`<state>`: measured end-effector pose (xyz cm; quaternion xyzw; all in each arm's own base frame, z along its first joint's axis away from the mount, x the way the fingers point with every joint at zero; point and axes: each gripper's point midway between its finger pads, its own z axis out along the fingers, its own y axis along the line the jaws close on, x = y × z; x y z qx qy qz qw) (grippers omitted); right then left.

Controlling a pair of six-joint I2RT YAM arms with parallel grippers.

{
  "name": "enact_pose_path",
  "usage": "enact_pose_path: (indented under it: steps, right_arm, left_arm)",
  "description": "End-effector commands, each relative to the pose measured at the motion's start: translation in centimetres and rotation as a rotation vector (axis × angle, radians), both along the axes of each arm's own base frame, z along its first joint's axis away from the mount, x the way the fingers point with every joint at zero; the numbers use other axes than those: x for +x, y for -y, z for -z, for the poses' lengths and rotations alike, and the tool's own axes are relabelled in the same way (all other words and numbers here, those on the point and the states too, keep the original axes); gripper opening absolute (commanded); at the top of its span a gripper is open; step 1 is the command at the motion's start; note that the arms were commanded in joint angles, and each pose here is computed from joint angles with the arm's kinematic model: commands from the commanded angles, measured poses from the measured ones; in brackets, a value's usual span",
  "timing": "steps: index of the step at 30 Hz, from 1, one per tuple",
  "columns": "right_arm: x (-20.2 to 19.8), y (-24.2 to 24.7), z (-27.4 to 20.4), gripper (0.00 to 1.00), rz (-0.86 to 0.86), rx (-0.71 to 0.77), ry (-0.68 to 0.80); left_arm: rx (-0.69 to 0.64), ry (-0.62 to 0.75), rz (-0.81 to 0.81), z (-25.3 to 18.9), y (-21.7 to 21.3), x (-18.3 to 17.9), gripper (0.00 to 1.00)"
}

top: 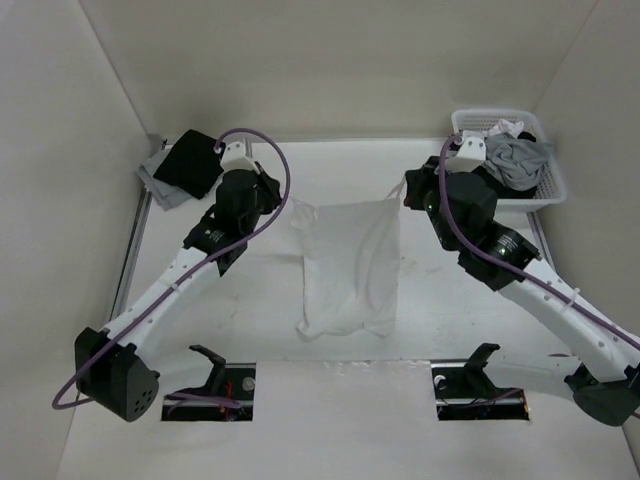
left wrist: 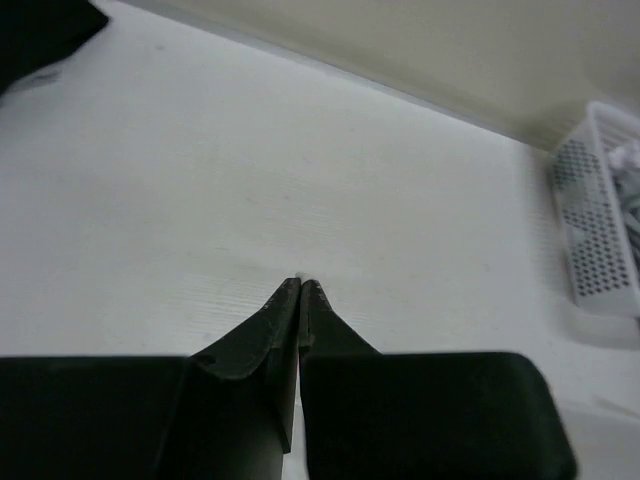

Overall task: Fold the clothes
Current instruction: Flatten the tank top out

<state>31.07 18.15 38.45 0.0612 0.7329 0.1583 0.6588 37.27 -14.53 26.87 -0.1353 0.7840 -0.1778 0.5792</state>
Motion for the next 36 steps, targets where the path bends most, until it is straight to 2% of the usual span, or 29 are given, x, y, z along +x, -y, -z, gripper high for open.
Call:
enact_pose_path:
  steps: [1, 5, 12, 17, 21, 23, 25, 27, 28, 29, 30, 31, 34, 35, 36]
  right_arm:
    - [-3.8, 0.4, -8.8, 0.0, -0.147, 0.184, 0.175]
    - [-9.2, 1.9, -13.5, 0.0, -0.208, 0.237, 0.244]
    - [-14.6, 3.0, -17.8, 0.0, -0.232, 0.241, 0.271]
    - [-16.7, 1.9, -19.8, 0.0, -0.266, 0.193, 0.282]
    - [-16.4, 1.8, -19.5, 0.0, -0.217, 0.17, 0.317]
    - [-15.2, 1.6, -18.2, 0.0, -0.153, 0.144, 0.342]
    - [-13.4, 0.4, -16.3, 0.0, -0.105, 0.099, 0.359]
    - [-12.0, -0.8, -14.8, 0.0, -0.106, 0.072, 0.353]
    - [-10.2, -1.6, -13.4, 0.0, -0.116, 0.064, 0.331]
    - [-8.8, -2.0, -12.3, 0.0, -0.127, 0.072, 0.302]
    - [-4.5, -2.3, -9.3, 0.0, -0.15, 0.098, 0.219]
    - [-3.7, -2.3, -8.9, 0.0, -0.152, 0.103, 0.208]
    - [7.2, -0.7, -1.6, 0.0, -0.133, 0.132, 0.033]
    - [9.7, -0.3, 0.4, 0.0, -0.123, 0.134, -0.012]
    - [12.9, 0.3, 2.7, 0.0, -0.103, 0.137, -0.067]
  left_arm:
    - [-0.161, 0.348, 0.167, -15.1, 4.0, -3.9, 0.0]
    - [-0.228, 0.484, 0.202, -21.6, 2.6, -10.3, 0.0]
    - [-0.27, 0.607, 0.232, -28.1, 0.3, -16.6, 0.0]
    - [-0.272, 0.632, 0.261, -29.8, 0.4, -18.5, 0.0]
    - [-0.217, 0.619, 0.221, -28.0, 0.9, -17.6, 0.01]
    - [-0.144, 0.584, 0.167, -25.2, 1.4, -15.5, 0.01]
    - [-0.046, 0.481, 0.101, -19.7, 2.0, -10.8, 0.02]
    - [-0.023, 0.385, 0.104, -15.5, 2.4, -7.1, 0.02]
    - [-0.029, 0.312, 0.087, -12.7, 1.9, -4.2, 0.02]
    - [-0.04, 0.28, 0.081, -11.4, 1.7, -2.8, 0.02]
    - [-0.04, 0.204, 0.061, -8.3, 1.5, 0.9, 0.02]
    - [-0.04, 0.193, 0.054, -7.8, 1.4, 1.6, 0.02]
    - [0.007, 0.085, 0.029, -2.9, 2.1, 9.0, 0.03]
    - [0.017, 0.064, 0.03, -2.0, 2.3, 10.5, 0.03]
    - [0.03, 0.026, 0.025, -0.6, 2.5, 13.7, 0.04]
